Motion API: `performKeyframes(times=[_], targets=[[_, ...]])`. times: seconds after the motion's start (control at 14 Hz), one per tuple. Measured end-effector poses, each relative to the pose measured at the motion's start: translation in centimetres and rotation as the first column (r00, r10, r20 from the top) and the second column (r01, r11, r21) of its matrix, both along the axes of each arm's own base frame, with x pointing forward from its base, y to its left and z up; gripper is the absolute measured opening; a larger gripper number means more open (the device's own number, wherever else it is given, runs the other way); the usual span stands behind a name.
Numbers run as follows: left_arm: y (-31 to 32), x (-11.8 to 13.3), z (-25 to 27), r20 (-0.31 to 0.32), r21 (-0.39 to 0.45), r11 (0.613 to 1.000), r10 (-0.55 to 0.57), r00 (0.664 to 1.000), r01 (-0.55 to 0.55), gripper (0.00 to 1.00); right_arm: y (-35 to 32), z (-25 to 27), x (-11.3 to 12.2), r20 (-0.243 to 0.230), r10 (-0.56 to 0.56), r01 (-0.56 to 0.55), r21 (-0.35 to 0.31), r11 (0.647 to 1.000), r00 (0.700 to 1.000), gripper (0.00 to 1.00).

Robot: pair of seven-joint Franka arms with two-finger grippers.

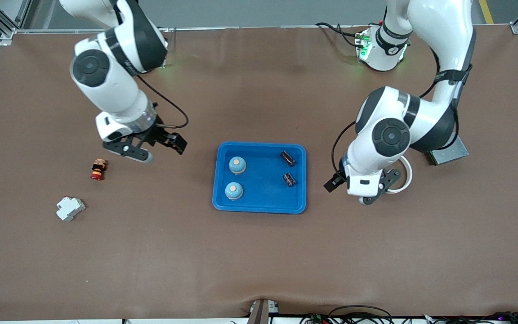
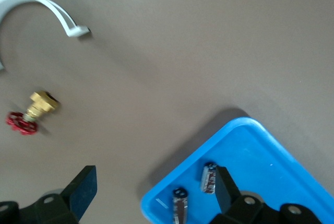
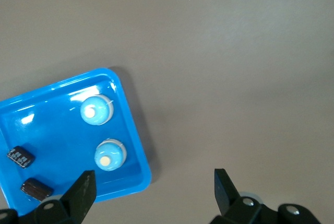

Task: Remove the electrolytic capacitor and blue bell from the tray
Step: 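Grasp a blue bell with the right gripper while the left gripper grasps a capacitor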

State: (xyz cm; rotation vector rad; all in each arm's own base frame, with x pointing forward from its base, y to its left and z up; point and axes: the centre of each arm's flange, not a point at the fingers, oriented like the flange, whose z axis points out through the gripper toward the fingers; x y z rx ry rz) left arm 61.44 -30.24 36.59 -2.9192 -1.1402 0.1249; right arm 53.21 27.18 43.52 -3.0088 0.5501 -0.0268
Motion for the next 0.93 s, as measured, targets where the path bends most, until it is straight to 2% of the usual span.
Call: performKeyframes(times=[0.36,0.71,0.93], targets=[[-6.3,-2.2,-3.2,0.023,-0.009,0.998,0.068,0.997,-0.067,1.00,6.0,-6.9,-0.8,-0.001,-0.052,0.052,0.004,0.999,0.999,1.00],[-8.3,-2.8,-5.0,0.034,-0.017,0.996,0.086,0.996,-0.085,1.00,8.1,-12.2,-1.0,-0.013,-0.069,0.069,-0.007,0.998,0.998,1.00],[-10.8,-3.5,-8.6,0.050,-0.033,0.997,0.072,0.996,-0.070,1.00,10.1,-14.8,-1.5,0.002,-0.093,0.093,-0.054,0.994,0.996,1.00]])
